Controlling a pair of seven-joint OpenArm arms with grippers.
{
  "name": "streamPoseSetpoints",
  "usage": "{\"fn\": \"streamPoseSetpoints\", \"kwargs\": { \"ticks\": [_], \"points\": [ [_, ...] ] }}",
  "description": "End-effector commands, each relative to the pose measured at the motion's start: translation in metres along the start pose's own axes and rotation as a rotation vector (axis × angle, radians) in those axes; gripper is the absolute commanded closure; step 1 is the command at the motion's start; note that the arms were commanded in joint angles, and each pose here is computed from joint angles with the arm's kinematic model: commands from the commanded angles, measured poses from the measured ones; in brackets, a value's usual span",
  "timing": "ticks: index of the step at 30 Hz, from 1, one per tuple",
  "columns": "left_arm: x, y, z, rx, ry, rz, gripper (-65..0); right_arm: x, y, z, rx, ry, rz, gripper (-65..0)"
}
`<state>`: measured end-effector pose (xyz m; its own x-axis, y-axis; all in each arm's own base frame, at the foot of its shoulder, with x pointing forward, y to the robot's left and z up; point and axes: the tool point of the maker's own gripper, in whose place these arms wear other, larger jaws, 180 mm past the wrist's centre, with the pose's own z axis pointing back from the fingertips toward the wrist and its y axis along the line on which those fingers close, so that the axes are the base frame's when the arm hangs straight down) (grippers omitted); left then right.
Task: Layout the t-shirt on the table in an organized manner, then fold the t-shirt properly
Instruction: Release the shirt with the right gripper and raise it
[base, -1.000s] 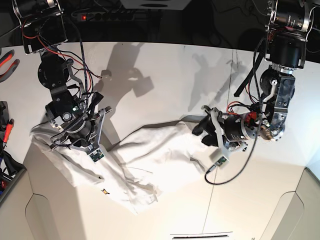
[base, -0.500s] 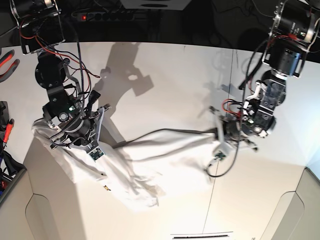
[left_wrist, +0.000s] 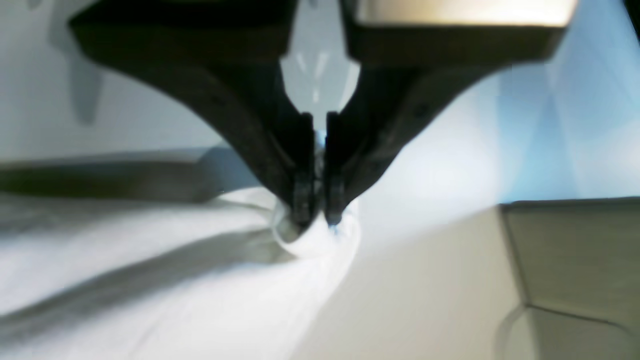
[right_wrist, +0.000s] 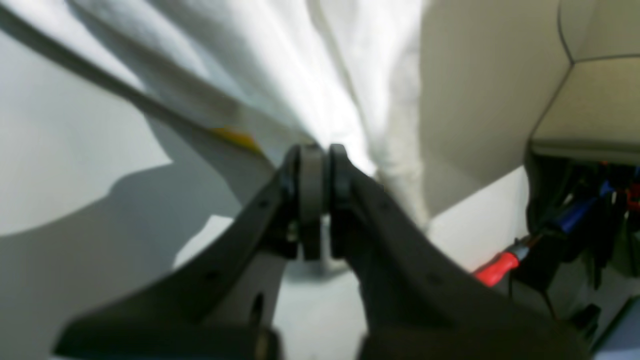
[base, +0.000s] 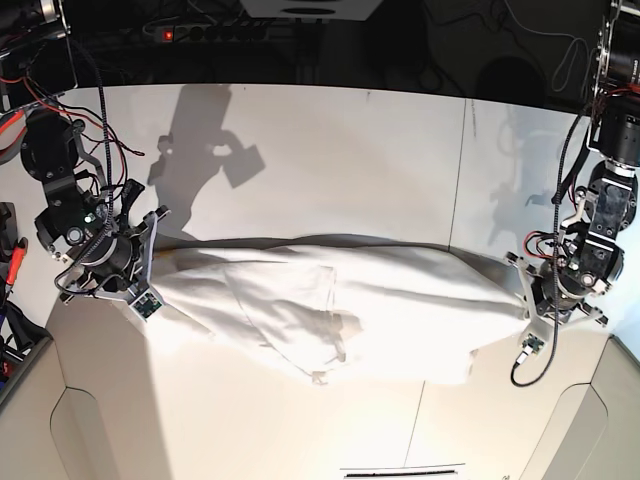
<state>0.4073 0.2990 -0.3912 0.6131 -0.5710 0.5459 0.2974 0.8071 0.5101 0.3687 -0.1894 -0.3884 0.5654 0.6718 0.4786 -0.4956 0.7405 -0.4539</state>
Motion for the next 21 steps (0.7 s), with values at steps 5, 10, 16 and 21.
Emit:
{"fn": "streamPoseSetpoints", "kwargs": {
  "ticks": [5, 10, 16, 21],
  "points": [
    [0.020, 0.044, 0.006, 0.139, -0.047, 0.008, 0.0, 0.003, -0.035, 0.008, -0.065, -0.024, -0.010, 0.0],
    [0.022, 0.027, 0.003, 0.063, -0.054, 0.004, -18.0, 0.013, -0.013, 0.008, 0.054, -0.068, -0.097, -9.3],
    [0.024, 0.025, 0.003, 0.057, -0.060, 0.018, -30.3, 0.052, 0.018, 0.012, 0.156, -0.174, -0.120, -21.5],
    [0.025, 0.022, 0.003, 0.041, -0.067, 0.046, -30.3, 0.101, 0.048, 0.034, 0.234, -0.311, -0.063, -21.5]
  ]
}}
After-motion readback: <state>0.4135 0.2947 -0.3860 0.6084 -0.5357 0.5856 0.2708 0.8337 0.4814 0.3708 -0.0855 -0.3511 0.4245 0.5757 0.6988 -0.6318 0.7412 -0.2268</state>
